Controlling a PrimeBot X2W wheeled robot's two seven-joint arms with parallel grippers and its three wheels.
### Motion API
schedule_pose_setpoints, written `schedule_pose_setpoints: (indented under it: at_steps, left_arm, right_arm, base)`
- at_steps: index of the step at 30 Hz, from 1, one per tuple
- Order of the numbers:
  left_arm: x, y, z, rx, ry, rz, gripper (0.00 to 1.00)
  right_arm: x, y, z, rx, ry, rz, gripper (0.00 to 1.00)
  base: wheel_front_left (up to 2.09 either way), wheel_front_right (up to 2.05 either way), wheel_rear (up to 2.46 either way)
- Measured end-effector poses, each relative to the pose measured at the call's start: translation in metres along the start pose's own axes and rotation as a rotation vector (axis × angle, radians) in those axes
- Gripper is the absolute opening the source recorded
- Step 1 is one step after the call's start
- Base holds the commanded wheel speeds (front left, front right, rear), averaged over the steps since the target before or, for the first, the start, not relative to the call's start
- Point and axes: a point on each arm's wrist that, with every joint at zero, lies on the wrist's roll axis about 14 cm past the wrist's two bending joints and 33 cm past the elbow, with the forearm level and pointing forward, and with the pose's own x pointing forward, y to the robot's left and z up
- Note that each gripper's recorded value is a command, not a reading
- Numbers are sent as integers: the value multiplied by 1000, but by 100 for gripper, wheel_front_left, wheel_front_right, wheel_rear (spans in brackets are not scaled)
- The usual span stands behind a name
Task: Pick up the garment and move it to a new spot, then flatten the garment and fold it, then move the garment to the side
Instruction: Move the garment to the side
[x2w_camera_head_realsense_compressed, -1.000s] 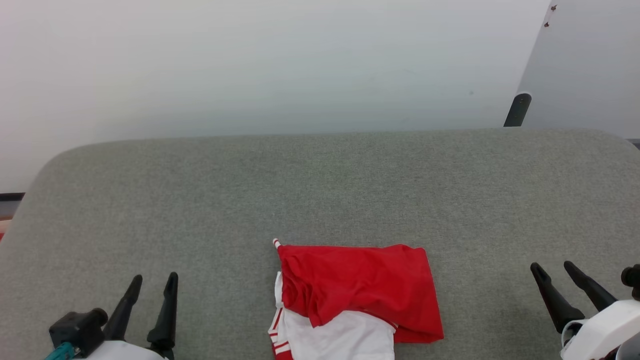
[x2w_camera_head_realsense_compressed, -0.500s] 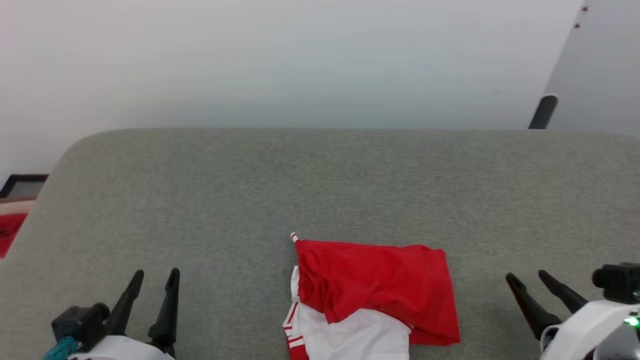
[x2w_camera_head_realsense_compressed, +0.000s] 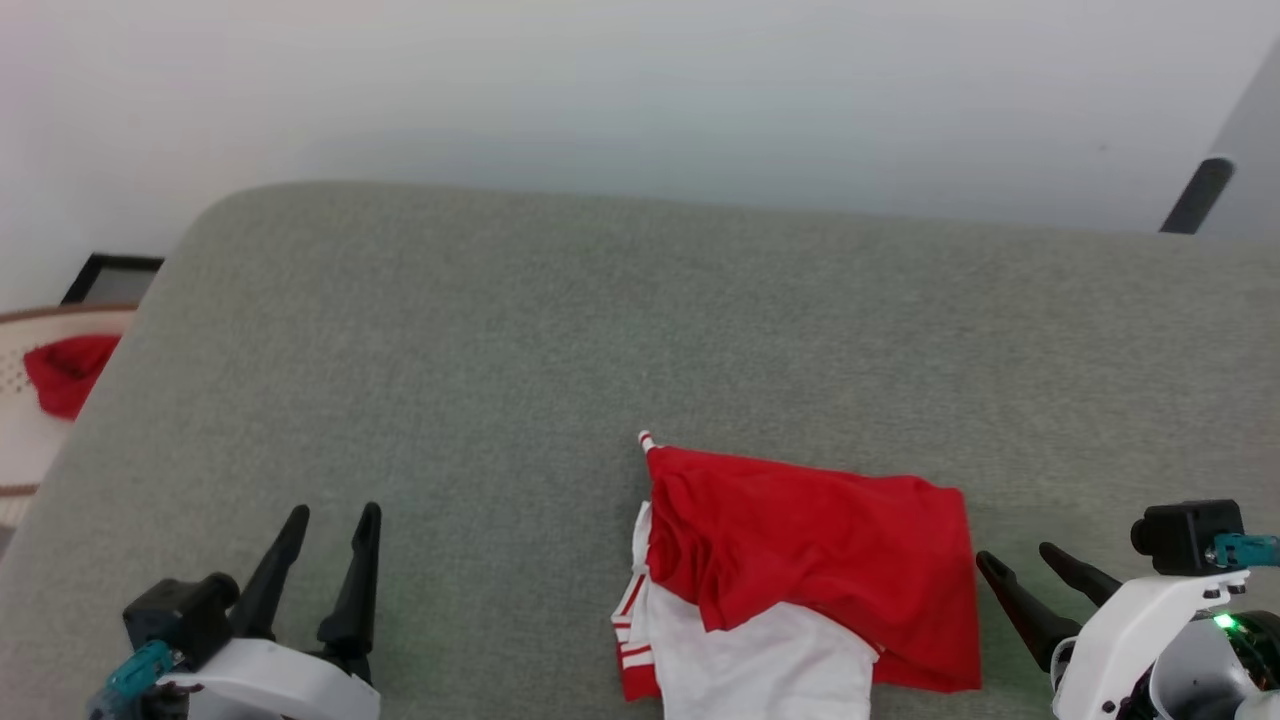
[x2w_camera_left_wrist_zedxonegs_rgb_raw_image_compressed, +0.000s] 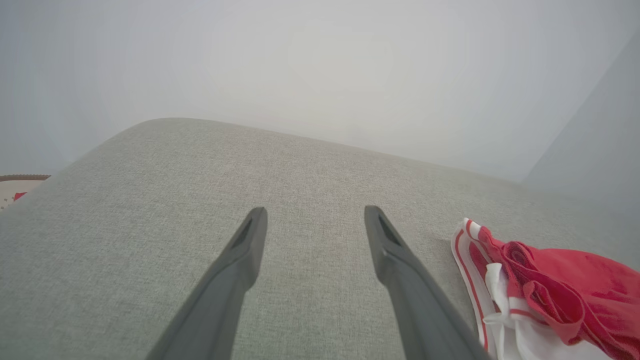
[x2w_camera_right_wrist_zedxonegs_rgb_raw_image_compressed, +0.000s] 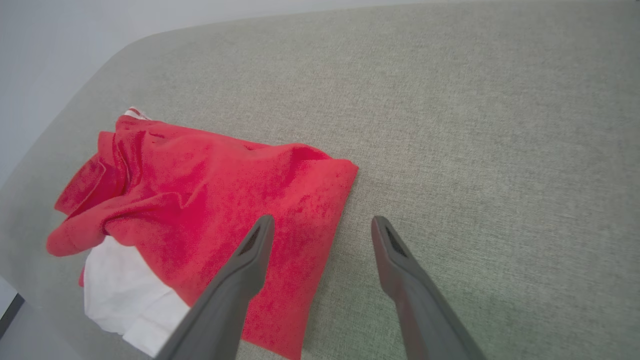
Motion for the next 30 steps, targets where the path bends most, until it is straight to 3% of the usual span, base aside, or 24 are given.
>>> schedule_pose_setpoints:
  at_steps: [20, 21, 22, 30]
  left_arm:
    - [7, 16, -22, -15, 58, 72, 100]
    - [8, 16, -23, -16, 60, 74, 100]
    - [8, 16, -23, -17, 61, 73, 100]
    - [12, 15, -25, -18, 62, 70, 100]
  right_arm:
    - [54, 1, -61, 50, 345, 39, 100]
    - [55, 1, -61, 50, 352, 43, 41]
    - [56, 2, -61, 48, 357, 45, 0]
    - [60, 3, -52, 48, 364, 59, 0]
  base:
    - [0, 0, 0]
    - [0, 0, 0]
    - [0, 0, 0]
    - [0, 0, 0]
